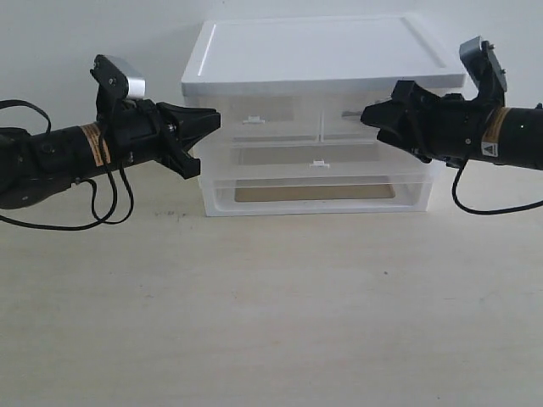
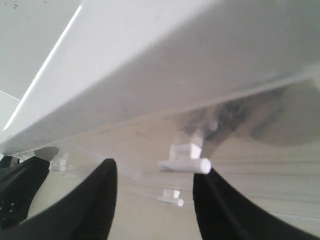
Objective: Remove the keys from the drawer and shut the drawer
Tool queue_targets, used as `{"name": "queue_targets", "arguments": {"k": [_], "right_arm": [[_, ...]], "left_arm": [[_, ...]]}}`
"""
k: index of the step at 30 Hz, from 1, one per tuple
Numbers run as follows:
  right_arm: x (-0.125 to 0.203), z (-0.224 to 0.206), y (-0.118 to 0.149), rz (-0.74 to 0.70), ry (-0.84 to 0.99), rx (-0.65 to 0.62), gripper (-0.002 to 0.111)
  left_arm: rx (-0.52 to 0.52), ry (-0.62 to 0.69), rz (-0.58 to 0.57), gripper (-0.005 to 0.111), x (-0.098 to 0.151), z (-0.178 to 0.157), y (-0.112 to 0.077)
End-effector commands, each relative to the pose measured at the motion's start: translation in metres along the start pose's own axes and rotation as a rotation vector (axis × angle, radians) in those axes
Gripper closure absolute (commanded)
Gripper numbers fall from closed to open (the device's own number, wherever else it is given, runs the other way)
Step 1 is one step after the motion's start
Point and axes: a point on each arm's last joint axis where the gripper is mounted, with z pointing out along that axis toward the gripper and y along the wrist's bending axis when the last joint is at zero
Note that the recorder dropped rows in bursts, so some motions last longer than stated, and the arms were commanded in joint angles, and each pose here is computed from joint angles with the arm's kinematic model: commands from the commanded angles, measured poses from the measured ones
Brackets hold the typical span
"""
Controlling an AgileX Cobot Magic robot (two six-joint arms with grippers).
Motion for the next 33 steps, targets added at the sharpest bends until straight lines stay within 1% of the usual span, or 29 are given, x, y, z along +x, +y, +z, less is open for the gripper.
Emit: {"name": "queue_targets", "arguments": {"k": [1, 8, 10, 13, 16, 19, 25, 27, 30, 33], "right_arm": [[-0.023, -0.01, -0.002, 0.032, -0.107, -0.017, 0.062], [-0.024, -0.011, -0.005, 0.027, -0.108, 0.011, 0.063], [-0.025, -0.011, -0.006, 0.016, -0.12, 0.018, 0.067], [-0.027, -0.012, -0.007, -0.011, -0.139, 0.039, 0.085], [-0.028, -0.012, -0.007, -0.038, -0.152, 0.04, 0.108], [-0.027, -0.012, -0.007, -0.054, -0.141, 0.036, 0.108], [-0.018, -0.011, -0.005, -0.124, -0.043, 0.018, 0.108], [-0.015, -0.011, -0.004, -0.126, -0.011, 0.0, 0.108], [-0.009, -0.011, 0.002, -0.14, 0.044, -0.066, 0.108], [-0.005, -0.011, 0.002, -0.155, 0.089, -0.07, 0.108]], "left_arm": [[-0.065, 0.002, -0.024, 0.102, 0.0, 0.002, 0.008], [-0.065, 0.003, -0.025, 0.102, 0.0, 0.002, 0.008], [-0.064, 0.005, -0.026, 0.102, 0.001, 0.002, 0.008], [-0.062, 0.007, -0.031, 0.102, 0.004, 0.003, 0.008], [-0.061, 0.012, -0.031, 0.102, 0.009, 0.005, 0.009], [-0.059, 0.02, -0.038, 0.102, 0.015, 0.007, 0.01], [-0.058, 0.03, -0.047, 0.102, 0.025, 0.012, 0.012], [-0.061, 0.029, -0.047, 0.102, 0.024, 0.012, 0.012], [-0.073, 0.02, -0.052, 0.102, 0.023, 0.012, 0.014], [-0.071, 0.012, -0.042, 0.102, 0.021, 0.014, 0.016]]}}
